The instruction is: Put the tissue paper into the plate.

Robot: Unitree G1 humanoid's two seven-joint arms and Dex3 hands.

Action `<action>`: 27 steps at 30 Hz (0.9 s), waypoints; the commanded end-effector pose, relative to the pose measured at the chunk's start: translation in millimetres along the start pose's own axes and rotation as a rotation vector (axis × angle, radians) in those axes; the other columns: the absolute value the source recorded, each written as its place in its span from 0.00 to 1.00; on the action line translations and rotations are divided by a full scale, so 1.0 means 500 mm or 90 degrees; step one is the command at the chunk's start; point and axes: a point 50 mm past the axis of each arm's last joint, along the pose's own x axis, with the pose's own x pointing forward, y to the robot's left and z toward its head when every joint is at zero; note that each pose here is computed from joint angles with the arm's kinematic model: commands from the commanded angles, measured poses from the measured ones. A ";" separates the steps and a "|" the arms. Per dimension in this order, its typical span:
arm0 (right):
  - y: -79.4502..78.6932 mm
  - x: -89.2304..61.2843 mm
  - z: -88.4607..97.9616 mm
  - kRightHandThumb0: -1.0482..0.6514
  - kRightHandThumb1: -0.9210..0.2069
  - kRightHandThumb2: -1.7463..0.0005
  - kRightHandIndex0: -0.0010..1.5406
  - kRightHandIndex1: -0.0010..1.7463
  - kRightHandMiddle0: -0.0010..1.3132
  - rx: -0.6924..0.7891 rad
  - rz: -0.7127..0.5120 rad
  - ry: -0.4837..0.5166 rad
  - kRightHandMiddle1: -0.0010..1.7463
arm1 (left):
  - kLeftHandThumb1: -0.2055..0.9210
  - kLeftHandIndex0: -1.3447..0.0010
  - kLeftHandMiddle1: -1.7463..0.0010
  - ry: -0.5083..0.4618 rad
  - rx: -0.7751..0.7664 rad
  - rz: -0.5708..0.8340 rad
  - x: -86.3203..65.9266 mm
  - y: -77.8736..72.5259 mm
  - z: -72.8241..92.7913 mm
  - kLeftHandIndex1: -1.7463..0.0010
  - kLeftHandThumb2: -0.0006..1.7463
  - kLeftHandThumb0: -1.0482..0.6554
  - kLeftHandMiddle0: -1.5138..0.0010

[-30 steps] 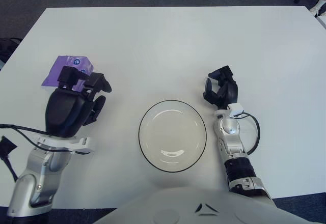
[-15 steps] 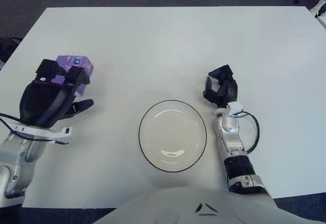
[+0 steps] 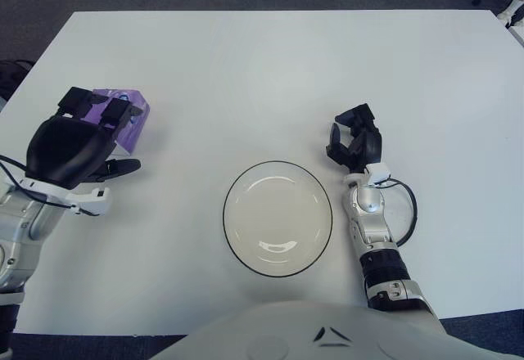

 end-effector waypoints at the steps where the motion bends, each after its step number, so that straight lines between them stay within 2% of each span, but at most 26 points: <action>1: -0.046 -0.099 -0.101 0.38 0.28 0.45 0.41 0.85 0.30 -0.051 -0.026 0.164 1.00 | 0.73 1.00 0.97 -0.017 0.000 -0.036 0.006 -0.011 -0.010 0.96 0.39 0.00 1.00; 13: -0.050 -0.097 -0.102 0.38 0.29 0.44 0.41 0.84 0.30 -0.056 -0.026 0.161 1.00 | 0.74 1.00 1.00 -0.032 -0.019 -0.054 0.052 -0.037 -0.030 1.00 0.34 0.00 1.00; 22: -0.052 -0.097 -0.102 0.38 0.28 0.45 0.41 0.84 0.30 -0.058 -0.028 0.160 1.00 | 0.73 1.00 1.00 -0.033 -0.034 -0.066 0.071 -0.047 -0.039 1.00 0.32 0.00 1.00; 27: -0.051 -0.097 -0.103 0.38 0.28 0.45 0.41 0.84 0.30 -0.054 -0.031 0.162 1.00 | 0.71 1.00 1.00 0.000 -0.038 -0.095 0.122 -0.084 -0.062 1.00 0.31 0.00 1.00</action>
